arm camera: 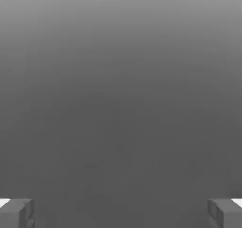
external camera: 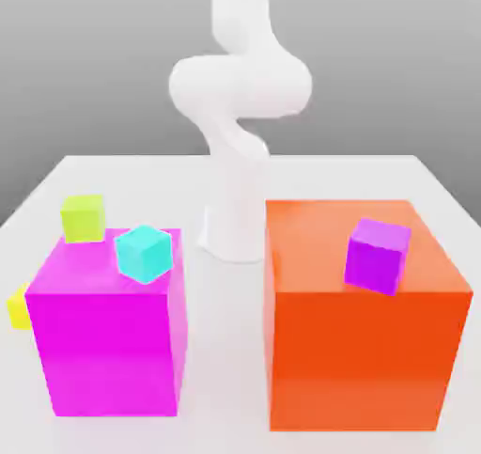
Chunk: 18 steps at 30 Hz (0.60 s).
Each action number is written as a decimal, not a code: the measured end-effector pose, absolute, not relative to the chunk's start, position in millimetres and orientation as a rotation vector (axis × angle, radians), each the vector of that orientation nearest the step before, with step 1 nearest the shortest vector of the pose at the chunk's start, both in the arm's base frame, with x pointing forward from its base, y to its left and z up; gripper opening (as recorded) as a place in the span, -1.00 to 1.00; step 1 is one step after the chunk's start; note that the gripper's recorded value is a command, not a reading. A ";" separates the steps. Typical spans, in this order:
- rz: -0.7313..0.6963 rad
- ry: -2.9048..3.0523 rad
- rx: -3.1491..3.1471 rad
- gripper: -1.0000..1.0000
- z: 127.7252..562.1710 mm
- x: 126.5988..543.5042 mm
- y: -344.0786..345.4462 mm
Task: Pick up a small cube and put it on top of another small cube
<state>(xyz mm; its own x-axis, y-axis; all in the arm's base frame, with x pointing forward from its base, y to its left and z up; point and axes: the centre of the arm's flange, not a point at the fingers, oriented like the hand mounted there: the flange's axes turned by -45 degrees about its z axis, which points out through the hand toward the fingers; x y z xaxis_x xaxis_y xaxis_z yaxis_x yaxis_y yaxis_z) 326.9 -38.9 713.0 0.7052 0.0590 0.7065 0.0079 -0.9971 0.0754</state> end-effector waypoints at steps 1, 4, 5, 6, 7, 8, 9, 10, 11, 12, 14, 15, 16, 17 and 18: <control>1.157 0.086 2.817 0.00 712.9 318.3 -55.7; 1.085 0.171 2.764 0.00 707.9 294.3 -103.3; 1.059 0.198 2.750 0.00 704.7 286.6 -118.7; 1.032 0.225 2.737 0.00 700.8 279.0 -134.1; 1.004 0.251 2.727 0.00 696.0 271.7 -149.2; 0.976 0.279 2.718 0.00 690.5 264.5 -164.2; 0.947 0.306 2.710 0.00 684.2 257.6 -179.0; 0.917 0.334 2.704 0.00 677.1 250.9 -193.6; 0.887 0.363 2.699 0.00 669.3 244.4 -207.8; 0.856 0.393 2.695 0.00 660.7 238.3 -221.8; 0.794 0.456 2.690 0.00 641.3 227.1 -248.6; 0.763 0.489 2.689 0.00 630.5 222.1 -261.4; 0.731 0.523 2.689 0.00 619.1 217.4 -273.8; 0.700 0.559 2.689 0.00 607.0 213.2 -285.6; 0.668 0.597 2.690 0.00 594.2 209.4 -297.0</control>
<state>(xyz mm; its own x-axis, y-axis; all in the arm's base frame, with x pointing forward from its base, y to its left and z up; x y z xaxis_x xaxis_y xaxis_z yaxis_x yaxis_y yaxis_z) 209.4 -297.0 594.2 0.8051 0.4611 0.3732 0.3190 -0.8669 0.3831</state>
